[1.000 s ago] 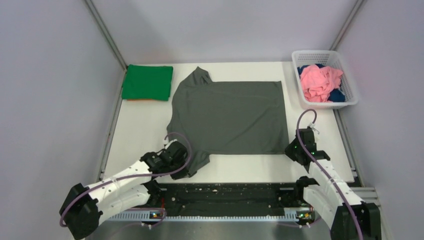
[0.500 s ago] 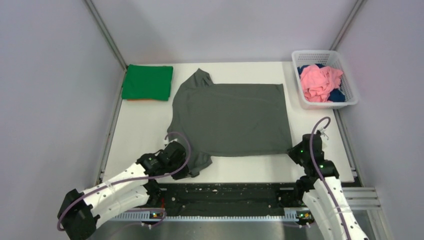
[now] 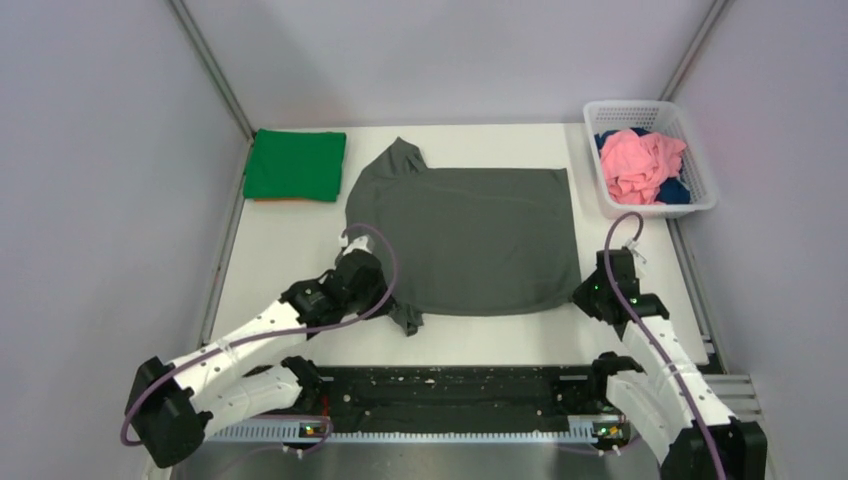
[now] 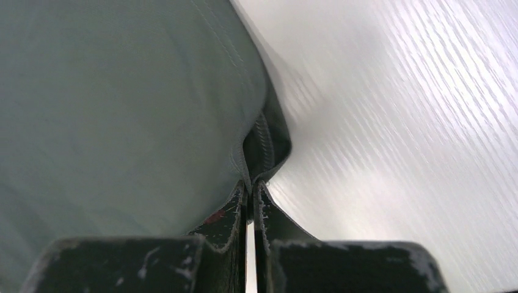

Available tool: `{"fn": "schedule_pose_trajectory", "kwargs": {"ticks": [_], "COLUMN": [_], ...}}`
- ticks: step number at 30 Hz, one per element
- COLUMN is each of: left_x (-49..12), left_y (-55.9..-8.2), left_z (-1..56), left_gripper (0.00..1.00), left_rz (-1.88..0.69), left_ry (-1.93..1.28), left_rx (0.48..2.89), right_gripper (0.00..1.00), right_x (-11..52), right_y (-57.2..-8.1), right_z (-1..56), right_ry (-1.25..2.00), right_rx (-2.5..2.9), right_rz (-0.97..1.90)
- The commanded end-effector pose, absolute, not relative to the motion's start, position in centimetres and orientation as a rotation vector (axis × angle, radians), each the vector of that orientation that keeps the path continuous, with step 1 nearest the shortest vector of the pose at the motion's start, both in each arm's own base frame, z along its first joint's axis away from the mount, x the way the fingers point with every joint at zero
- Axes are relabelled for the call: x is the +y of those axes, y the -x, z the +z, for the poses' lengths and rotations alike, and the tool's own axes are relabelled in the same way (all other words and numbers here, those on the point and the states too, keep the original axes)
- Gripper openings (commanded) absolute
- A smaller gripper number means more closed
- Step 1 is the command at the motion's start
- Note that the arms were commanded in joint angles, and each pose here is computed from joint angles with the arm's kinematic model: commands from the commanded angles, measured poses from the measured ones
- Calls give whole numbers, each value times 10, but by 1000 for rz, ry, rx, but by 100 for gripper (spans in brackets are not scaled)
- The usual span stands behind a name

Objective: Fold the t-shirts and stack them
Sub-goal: Grab the side of the flattened tshirt closest away from the robot with both arms, then fold the flattened tshirt in 1/3 of the way

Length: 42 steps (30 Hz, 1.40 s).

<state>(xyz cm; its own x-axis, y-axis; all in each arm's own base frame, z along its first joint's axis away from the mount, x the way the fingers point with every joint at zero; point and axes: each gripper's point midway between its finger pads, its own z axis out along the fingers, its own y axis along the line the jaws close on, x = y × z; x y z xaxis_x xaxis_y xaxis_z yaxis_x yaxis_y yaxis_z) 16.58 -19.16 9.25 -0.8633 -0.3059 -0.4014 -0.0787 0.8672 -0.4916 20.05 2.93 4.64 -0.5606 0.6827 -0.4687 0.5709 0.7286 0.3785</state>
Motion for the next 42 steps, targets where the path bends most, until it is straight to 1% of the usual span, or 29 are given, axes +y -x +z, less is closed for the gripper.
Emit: {"fn": "schedule_pose_trajectory", "kwargs": {"ticks": [1, 4, 12, 19, 30, 42], "left_x": [-203, -208, -187, -173, -157, -146], "left_y": [-221, -243, -304, -340, -389, -432], "left_z": [131, 134, 144, 149, 146, 101], "left_gripper": [0, 0, 0, 0, 0, 0], "left_rz": [-639, -657, -637, -559, -488, -368], "left_ry": [212, 211, 309, 315, 322, 341], "left_rx": [2386, 2424, 2418, 2438, 2472, 2597], "right_gripper": [0, 0, 0, 0, 0, 0], "right_x": [35, 35, 30, 16, 24, 4], "right_y": [-246, -261, -298, -323, -352, -388], "right_z": [85, 91, 99, 105, 101, 83], "right_ry": [-822, -804, -816, -834, -782, -786], "right_rx": [2248, 2249, 2255, 2251, 2257, 2222], "right_rz": [304, 294, 269, 248, 295, 166]}}
